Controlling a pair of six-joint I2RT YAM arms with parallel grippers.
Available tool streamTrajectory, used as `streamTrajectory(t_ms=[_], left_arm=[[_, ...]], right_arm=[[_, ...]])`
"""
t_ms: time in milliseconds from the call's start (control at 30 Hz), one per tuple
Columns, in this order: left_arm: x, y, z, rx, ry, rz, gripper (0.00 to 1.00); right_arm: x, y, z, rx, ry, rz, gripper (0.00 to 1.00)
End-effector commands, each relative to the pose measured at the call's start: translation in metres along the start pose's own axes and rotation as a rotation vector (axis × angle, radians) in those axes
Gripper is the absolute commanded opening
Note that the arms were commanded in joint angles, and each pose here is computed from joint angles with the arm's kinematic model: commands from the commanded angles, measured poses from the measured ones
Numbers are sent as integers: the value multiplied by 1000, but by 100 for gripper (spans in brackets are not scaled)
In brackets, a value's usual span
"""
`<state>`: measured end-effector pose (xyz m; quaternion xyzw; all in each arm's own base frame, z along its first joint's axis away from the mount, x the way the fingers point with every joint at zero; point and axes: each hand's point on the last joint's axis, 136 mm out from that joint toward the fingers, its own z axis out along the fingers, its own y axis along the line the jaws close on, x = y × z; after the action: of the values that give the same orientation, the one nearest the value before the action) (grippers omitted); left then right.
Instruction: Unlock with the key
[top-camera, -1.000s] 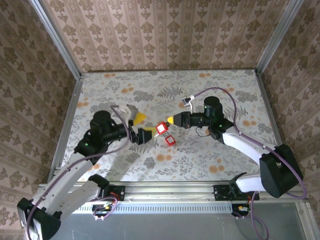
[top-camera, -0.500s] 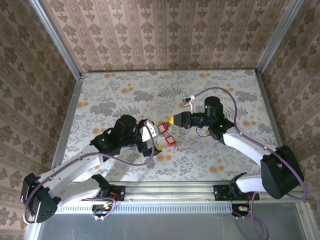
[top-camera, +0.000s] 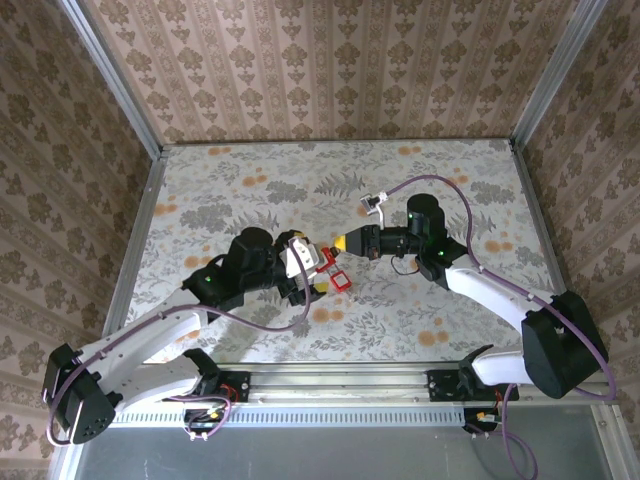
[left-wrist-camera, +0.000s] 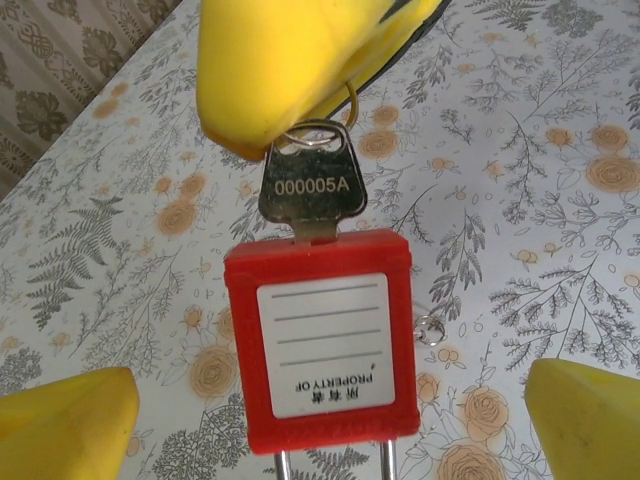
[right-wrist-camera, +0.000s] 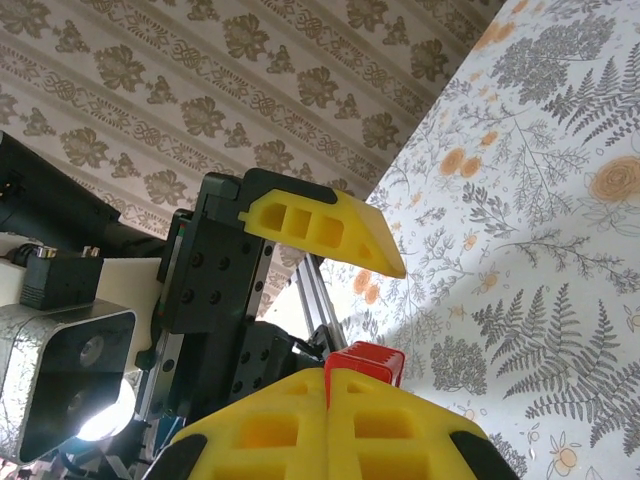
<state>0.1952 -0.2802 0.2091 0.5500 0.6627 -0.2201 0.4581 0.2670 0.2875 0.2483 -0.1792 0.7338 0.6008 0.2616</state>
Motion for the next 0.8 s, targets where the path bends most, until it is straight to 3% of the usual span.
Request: streamTrajectory(t_ms=[0, 67, 367, 600, 767], left_arm=[[-17, 0, 3, 23, -38, -12, 95], [-17, 0, 6, 30, -35, -15, 88], [-22, 4, 10, 19, -57, -28, 74], [-20, 1, 14, 48, -42, -37, 49], [-20, -1, 13, 50, -45, -34, 40]], right_arm=[[0, 14, 0, -37, 5, -43, 0], [1, 15, 0, -37, 5, -44, 0], [5, 17, 2, -46, 14, -38, 0], [3, 16, 4, -54, 7, -33, 0], [1, 18, 3, -63, -5, -27, 0]])
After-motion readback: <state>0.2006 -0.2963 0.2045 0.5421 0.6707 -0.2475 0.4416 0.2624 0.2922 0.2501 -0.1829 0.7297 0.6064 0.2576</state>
